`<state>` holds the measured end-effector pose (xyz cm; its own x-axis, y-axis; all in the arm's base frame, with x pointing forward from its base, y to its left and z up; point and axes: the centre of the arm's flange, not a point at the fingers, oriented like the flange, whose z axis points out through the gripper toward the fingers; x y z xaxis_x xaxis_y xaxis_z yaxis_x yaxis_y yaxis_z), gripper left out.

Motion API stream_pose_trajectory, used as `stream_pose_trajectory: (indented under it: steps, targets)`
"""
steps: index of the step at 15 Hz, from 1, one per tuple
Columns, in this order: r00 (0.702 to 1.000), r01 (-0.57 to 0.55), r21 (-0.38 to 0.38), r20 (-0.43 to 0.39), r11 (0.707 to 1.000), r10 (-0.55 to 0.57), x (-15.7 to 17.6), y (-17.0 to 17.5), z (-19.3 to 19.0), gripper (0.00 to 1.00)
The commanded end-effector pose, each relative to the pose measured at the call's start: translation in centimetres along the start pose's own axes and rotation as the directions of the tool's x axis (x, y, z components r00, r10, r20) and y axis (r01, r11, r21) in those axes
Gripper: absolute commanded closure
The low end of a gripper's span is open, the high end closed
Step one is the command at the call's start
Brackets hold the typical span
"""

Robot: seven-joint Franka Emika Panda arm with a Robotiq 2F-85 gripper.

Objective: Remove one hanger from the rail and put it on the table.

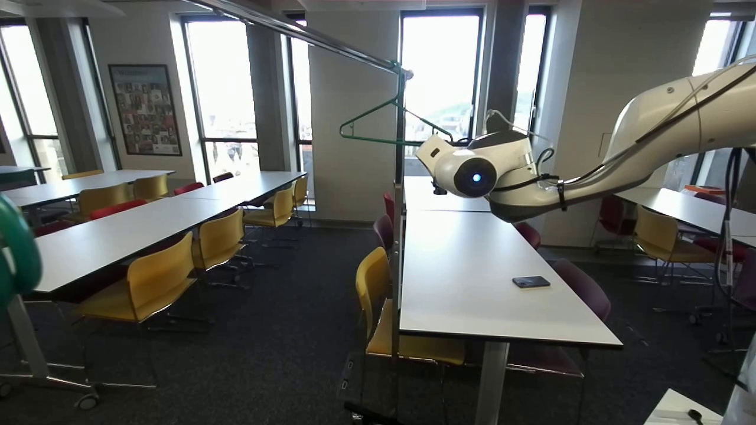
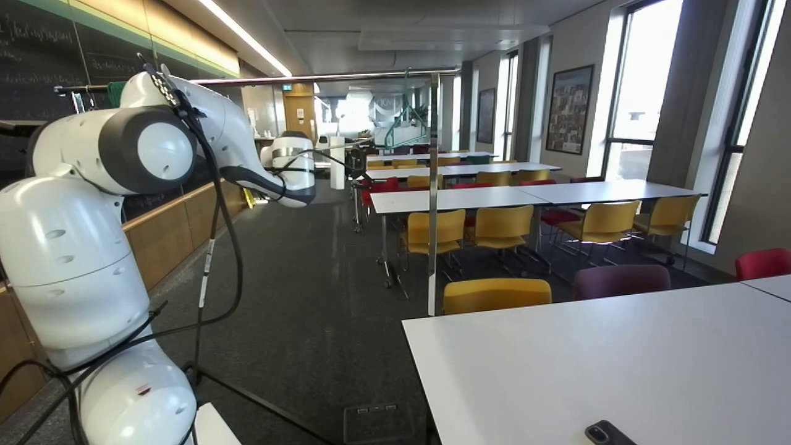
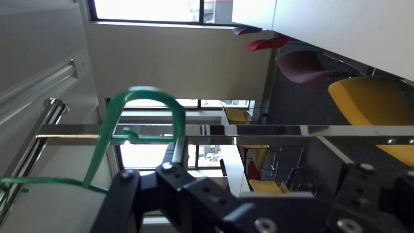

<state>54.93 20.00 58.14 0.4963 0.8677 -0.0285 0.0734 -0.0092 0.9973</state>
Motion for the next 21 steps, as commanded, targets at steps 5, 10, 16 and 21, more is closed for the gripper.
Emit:
stream_pose_trajectory:
  steps: [5, 10, 16, 21]
  targets:
    - [0.996, 0.088, -0.119, -0.007, 0.989, -0.089, 4.7, 3.7, 3.1, 0.00]
    - [1.000, -0.014, -0.120, 0.007, 0.993, 0.014, 6.1, 4.5, 7.1, 0.00]
    - [0.983, -0.181, -0.120, -0.006, 0.976, 0.182, 7.5, 4.9, 9.9, 0.00]
    - [0.972, -0.235, -0.124, -0.023, 0.964, 0.233, 9.4, 4.6, 10.7, 0.00]
